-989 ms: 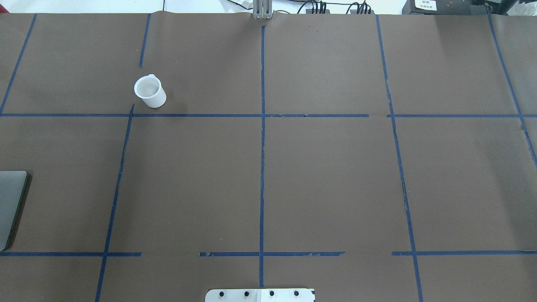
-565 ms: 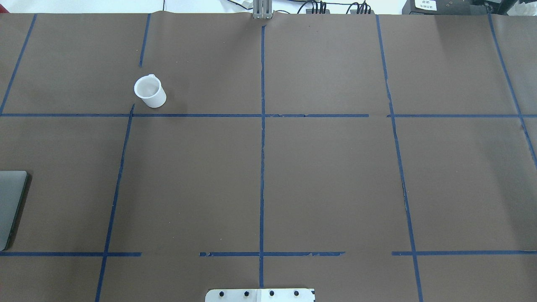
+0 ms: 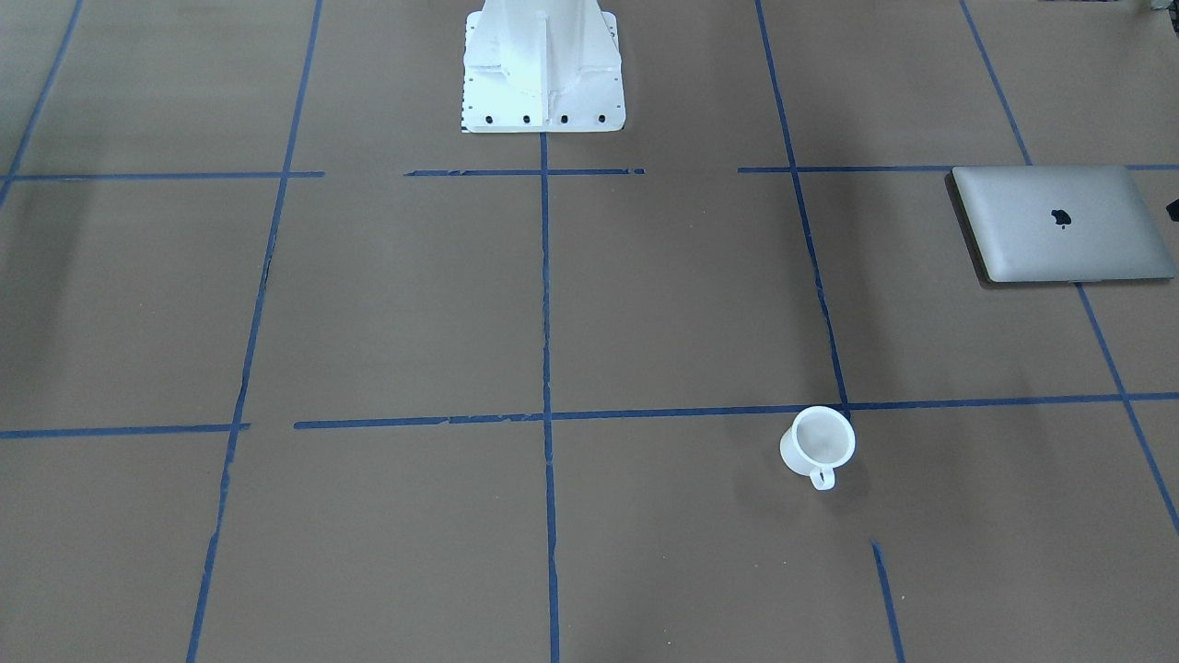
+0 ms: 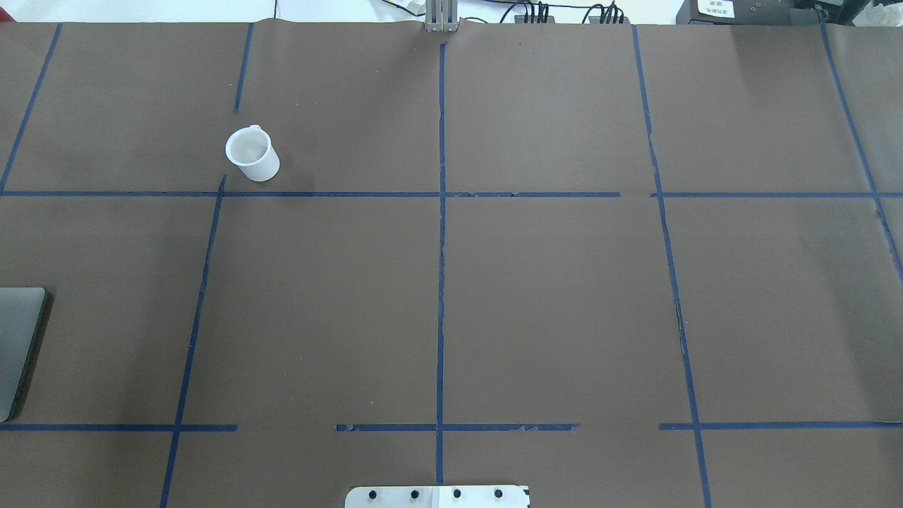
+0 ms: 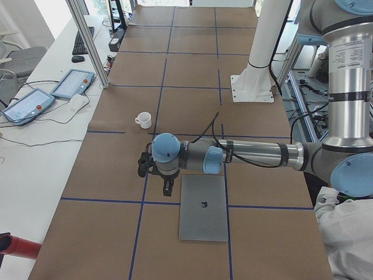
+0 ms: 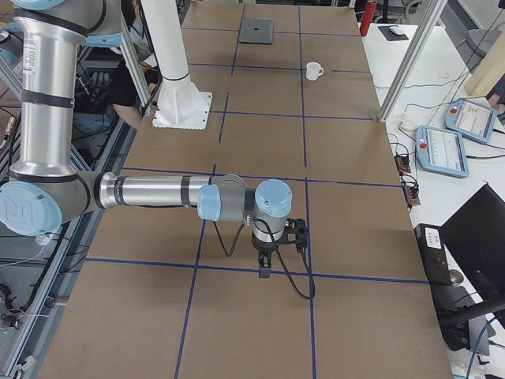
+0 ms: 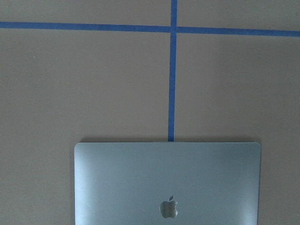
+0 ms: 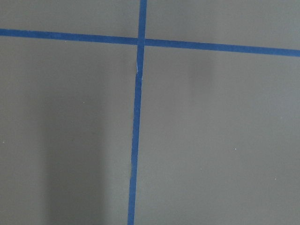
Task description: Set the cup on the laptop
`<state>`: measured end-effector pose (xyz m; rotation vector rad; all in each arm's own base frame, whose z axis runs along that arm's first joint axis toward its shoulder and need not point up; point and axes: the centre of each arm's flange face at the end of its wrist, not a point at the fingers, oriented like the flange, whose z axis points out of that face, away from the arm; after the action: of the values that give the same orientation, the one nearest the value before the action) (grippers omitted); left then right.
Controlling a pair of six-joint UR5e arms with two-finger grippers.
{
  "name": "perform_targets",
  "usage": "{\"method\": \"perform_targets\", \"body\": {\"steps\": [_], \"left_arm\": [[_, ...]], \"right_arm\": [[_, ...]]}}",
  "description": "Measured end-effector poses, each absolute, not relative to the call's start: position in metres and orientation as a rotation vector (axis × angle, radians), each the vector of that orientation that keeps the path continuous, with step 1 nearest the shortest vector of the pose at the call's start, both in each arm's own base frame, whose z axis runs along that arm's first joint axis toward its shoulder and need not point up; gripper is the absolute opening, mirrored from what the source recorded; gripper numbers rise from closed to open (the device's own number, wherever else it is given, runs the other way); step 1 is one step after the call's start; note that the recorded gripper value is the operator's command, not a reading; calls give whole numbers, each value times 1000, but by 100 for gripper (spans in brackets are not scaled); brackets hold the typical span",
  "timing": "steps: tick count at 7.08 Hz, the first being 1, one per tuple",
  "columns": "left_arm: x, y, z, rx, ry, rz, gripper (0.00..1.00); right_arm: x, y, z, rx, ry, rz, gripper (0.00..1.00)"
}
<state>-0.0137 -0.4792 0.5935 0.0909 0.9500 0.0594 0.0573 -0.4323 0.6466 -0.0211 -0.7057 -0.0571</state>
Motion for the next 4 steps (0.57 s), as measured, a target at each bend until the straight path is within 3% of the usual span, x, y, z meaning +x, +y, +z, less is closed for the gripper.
{"method": "perform_targets", "body": {"steps": [4], "left_arm": [[180,-608,455,18,964,83,100]], "right_arm": [[57,-433,646,-20,-706,-58,100]]}}
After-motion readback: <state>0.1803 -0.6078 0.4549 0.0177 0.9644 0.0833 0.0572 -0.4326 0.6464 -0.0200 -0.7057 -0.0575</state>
